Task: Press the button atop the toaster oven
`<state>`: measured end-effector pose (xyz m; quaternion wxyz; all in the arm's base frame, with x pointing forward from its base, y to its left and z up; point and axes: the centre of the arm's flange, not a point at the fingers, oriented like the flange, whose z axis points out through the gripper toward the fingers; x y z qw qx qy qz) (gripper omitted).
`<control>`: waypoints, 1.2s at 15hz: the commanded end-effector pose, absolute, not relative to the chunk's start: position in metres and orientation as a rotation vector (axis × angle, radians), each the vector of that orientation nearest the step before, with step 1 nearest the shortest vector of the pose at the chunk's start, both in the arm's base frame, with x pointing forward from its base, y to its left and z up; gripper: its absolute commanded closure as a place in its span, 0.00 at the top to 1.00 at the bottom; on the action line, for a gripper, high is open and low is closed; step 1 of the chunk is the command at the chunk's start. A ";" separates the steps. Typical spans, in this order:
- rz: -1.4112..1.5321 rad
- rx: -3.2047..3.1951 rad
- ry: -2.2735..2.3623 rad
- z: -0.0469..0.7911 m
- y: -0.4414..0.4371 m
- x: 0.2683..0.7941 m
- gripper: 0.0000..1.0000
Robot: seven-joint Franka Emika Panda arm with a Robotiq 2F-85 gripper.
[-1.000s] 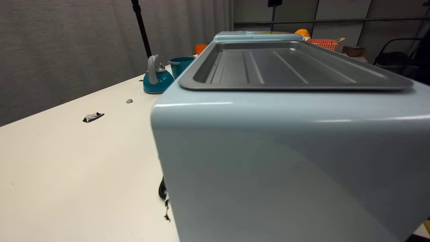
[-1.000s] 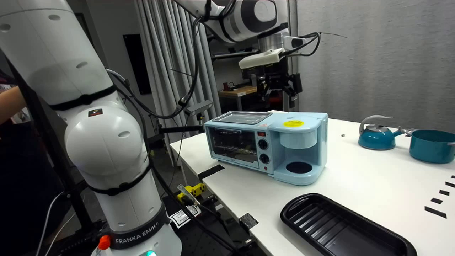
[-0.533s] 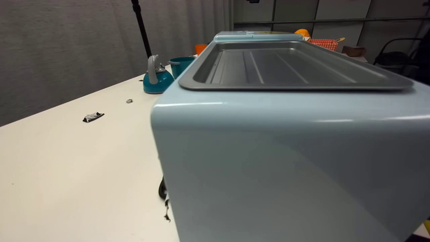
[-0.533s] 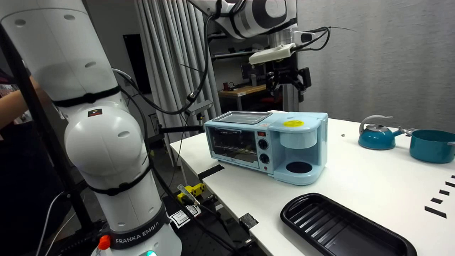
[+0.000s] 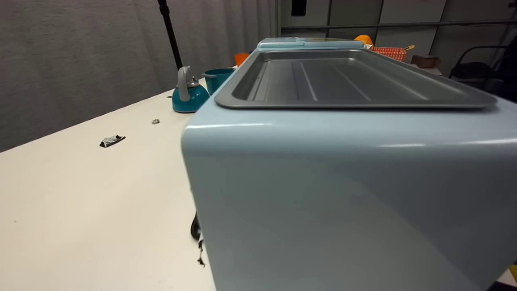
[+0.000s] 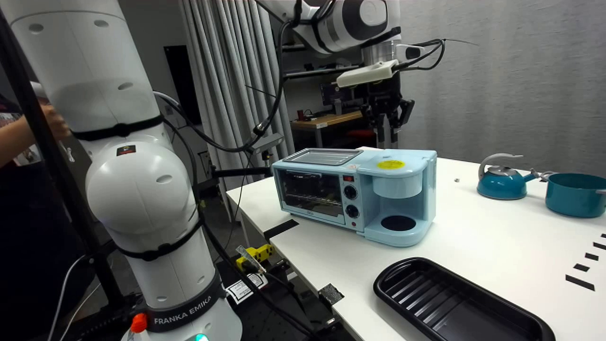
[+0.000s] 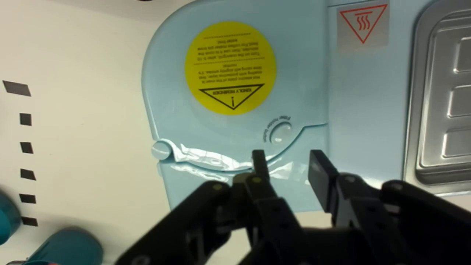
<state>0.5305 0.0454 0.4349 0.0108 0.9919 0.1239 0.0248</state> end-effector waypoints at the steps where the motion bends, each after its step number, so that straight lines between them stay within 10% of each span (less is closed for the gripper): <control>1: 0.035 3.107 0.391 0.444 0.043 0.532 0.05; 18: -0.005 3.133 0.386 0.406 0.052 0.523 0.00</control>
